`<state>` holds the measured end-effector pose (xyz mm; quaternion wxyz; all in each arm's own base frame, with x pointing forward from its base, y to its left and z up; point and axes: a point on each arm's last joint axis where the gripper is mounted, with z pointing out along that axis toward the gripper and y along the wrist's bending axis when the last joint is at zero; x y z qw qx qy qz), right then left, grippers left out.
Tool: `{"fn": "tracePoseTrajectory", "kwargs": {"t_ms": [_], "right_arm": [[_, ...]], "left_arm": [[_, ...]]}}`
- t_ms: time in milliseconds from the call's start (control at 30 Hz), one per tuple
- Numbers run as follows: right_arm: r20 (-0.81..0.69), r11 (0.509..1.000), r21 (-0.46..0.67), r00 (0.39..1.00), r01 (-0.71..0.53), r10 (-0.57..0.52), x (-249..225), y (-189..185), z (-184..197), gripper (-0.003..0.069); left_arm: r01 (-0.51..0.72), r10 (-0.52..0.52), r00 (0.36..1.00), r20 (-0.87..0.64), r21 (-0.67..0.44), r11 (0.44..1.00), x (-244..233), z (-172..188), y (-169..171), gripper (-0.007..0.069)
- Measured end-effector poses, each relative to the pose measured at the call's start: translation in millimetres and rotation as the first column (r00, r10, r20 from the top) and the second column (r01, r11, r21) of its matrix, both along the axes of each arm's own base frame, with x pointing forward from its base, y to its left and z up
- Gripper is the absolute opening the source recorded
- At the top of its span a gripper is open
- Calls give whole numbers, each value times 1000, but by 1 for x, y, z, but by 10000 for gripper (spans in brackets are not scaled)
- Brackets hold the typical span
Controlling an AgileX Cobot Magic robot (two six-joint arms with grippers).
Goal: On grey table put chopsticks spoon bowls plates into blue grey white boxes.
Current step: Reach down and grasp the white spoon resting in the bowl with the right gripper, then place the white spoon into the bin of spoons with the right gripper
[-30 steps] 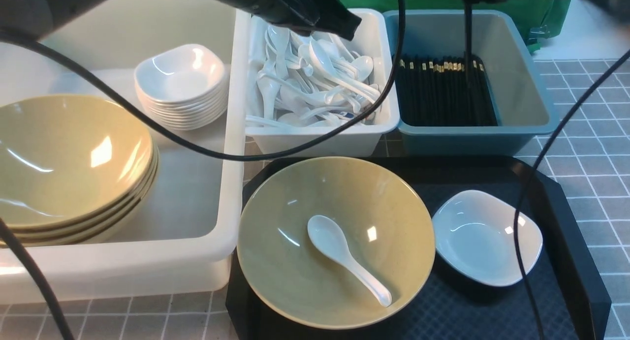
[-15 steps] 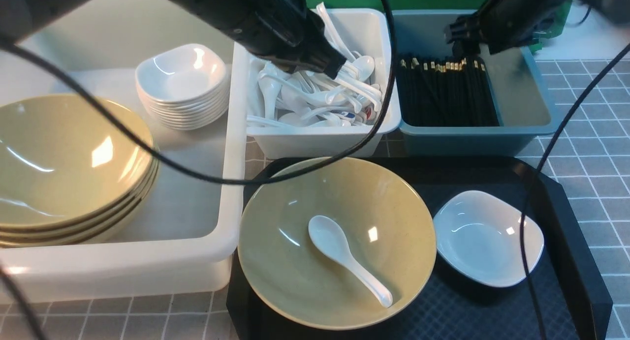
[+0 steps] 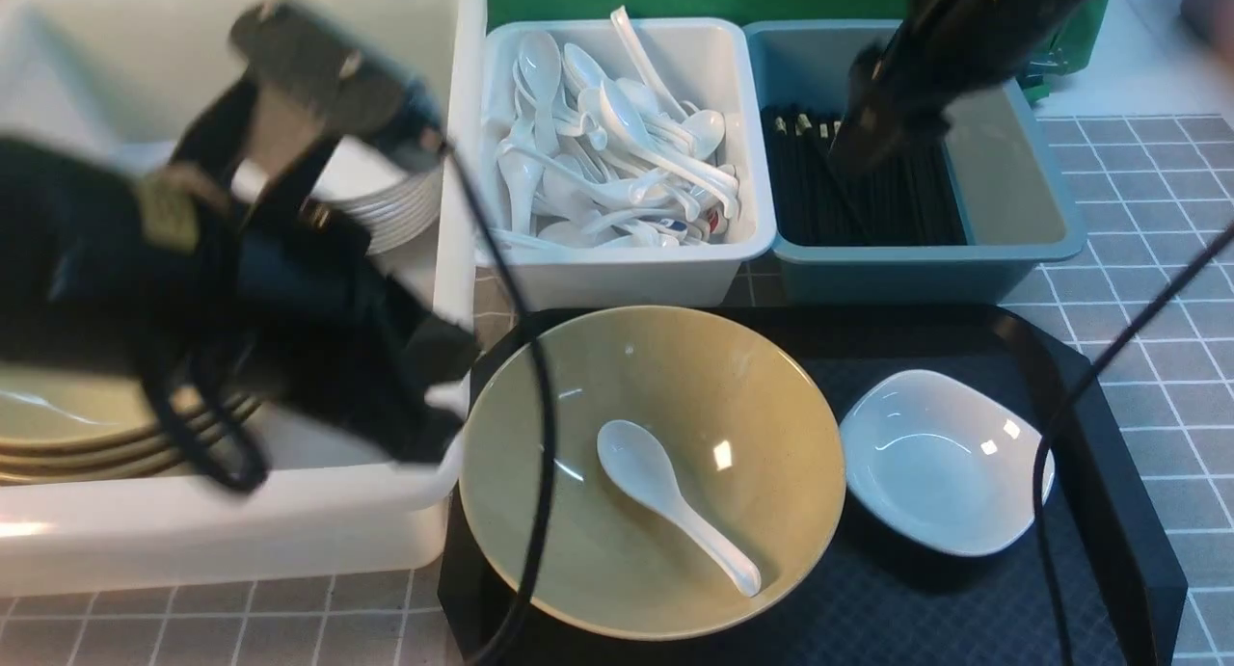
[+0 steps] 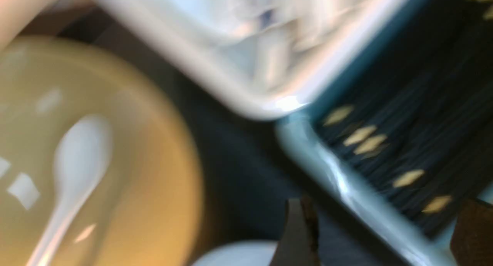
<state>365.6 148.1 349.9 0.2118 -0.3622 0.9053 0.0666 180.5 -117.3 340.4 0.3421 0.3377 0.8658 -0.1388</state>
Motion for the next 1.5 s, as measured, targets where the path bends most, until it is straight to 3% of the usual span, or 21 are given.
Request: {"fn": "tracePoseTrajectory", "kwargs": {"t_ms": [367,733,800,833,867,933,1033,1067,1333,1500], "right_arm": [[-241,968,-68,945,-243,220,-71,99,-71,524],[-384,964,-138,909,-229,161,-69,133,-143,519],[-396,962,-145,904,-233,159,-69,135,-149,501],[-401,961,-149,902,-234,158,-69,135,-152,454],[-401,961,-149,902,-234,158,-69,135,-152,454],[-395,959,-154,904,-239,162,-69,137,-151,328],[-370,956,-162,913,-244,170,-66,138,-146,202],[-342,955,-166,923,-245,177,-62,140,-140,123],[-22,967,-166,981,-193,192,-27,140,-57,105],[242,998,-23,968,-63,67,13,117,-12,105]], "left_arm": [[-50,51,998,31,-49,998,-28,-25,17,-11],[-54,56,998,41,-54,997,-27,-27,17,-11],[-55,57,997,48,-53,997,-27,-27,17,-11],[-56,59,997,57,-55,997,-26,-26,17,-11],[-56,60,996,59,-55,997,-26,-26,17,-11],[-59,64,995,76,-61,996,-25,-25,17,-11],[-62,68,994,90,-70,996,-24,-24,17,-11],[-64,72,992,102,-77,995,-23,-23,17,-11],[-72,86,986,142,-100,992,-18,-20,15,-11],[-86,103,982,157,-110,990,-7,-25,10,-11]]}}
